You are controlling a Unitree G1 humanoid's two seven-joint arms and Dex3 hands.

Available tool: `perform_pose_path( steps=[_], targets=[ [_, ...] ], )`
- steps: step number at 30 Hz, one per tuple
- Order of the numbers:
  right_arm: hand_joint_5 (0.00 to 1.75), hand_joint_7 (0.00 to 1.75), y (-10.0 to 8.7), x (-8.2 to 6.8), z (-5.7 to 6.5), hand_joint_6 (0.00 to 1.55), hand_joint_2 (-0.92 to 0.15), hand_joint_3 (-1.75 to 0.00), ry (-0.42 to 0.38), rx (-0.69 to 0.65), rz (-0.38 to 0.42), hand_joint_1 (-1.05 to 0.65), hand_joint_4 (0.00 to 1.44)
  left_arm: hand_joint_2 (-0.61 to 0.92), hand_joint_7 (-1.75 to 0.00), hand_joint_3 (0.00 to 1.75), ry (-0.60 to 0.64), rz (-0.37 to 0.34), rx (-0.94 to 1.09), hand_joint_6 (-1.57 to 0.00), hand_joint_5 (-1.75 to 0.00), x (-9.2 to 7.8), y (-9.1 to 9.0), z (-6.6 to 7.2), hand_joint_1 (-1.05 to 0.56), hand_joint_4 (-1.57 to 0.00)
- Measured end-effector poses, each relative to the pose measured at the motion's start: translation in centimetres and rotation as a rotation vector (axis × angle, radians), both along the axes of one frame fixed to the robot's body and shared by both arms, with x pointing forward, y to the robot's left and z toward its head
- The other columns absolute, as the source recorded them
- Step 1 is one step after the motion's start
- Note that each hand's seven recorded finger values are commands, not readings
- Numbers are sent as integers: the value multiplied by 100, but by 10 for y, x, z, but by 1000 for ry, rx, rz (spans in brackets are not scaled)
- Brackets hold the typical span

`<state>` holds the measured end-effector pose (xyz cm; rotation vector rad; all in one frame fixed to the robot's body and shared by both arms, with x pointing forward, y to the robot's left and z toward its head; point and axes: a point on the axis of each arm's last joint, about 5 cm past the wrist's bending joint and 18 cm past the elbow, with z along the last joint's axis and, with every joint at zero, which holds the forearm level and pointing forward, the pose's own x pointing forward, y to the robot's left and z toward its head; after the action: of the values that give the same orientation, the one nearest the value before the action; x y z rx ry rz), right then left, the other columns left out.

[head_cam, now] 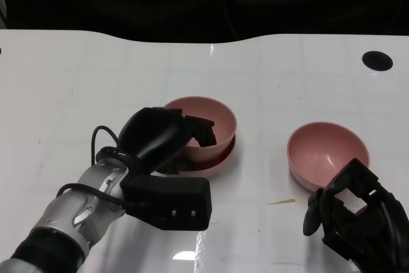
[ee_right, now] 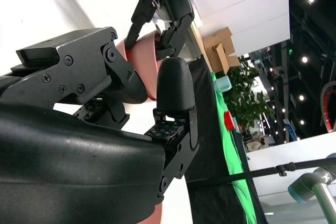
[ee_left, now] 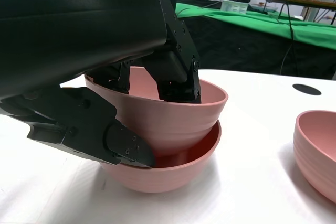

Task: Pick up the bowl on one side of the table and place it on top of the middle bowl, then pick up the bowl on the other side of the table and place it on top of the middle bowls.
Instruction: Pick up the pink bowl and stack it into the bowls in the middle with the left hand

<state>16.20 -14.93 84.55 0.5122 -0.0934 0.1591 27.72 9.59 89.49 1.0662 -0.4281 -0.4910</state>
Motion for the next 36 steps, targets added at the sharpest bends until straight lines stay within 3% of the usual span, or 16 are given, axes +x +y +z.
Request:
perform_pose_path(
  steps=[1,3,4,5,7,8,10,14,24,29,32,33,34,36],
  targets=[
    [175,175,0,0,0,54,-71,-117,0,0,0,2,86,92,-81,14,-1,0,-1,-94,-159,0,0,0,-8,-73],
    [175,175,0,0,0,54,-71,-118,-1,0,0,2,86,92,-38,17,-2,1,-2,-105,-108,0,0,0,-17,-85],
    [175,175,0,0,0,54,-71,-118,-1,0,-1,2,86,92,-22,18,-2,1,-1,-103,-73,0,0,0,-27,-90],
    [175,175,0,0,0,54,-71,-118,-1,0,-1,2,86,92,-9,25,0,2,3,-92,-36,0,0,1,-48,-88],
    [175,175,0,0,0,54,-71,-118,-3,0,-2,2,86,92,-2,32,20,5,28,-79,-11,1,1,2,-65,-78],
    [175,175,0,0,0,54,-71,-118,-4,0,-2,2,86,92,-1,41,29,5,39,-63,-5,1,1,3,-81,-53],
    [175,175,0,0,0,54,-71,-118,-4,0,-2,2,86,92,0,53,46,3,55,-46,-1,1,2,5,-97,-26],
    [175,175,0,0,0,54,-71,-118,-4,0,-2,2,86,92,0,65,69,4,74,-29,0,1,4,6,-104,-3],
    [175,175,0,0,0,54,-72,-120,-1,2,-2,3,86,92,0,73,38,10,93,-18,0,0,3,5,-105,0],
    [175,175,0,0,0,54,-71,-120,-3,4,1,3,86,92,-1,72,37,7,98,-19,0,-1,3,5,-105,0],
    [175,175,0,0,0,54,-71,-119,-4,5,1,3,85,92,-3,61,34,12,83,-28,0,-4,4,1,-101,0],
    [175,175,0,0,0,54,-71,-118,-4,5,2,3,86,91,-7,41,23,20,57,-46,-9,-5,5,-1,-83,-25],
    [175,175,0,0,0,54,-71,-118,-4,5,1,3,86,92,-7,31,3,32,17,-52,-11,-7,5,-2,-76,-34],
    [175,175,0,0,0,54,-72,-117,-4,4,-1,3,86,92,-7,10,-67,67,-102,-84,-11,-12,6,-4,-47,-82]
  ],
)
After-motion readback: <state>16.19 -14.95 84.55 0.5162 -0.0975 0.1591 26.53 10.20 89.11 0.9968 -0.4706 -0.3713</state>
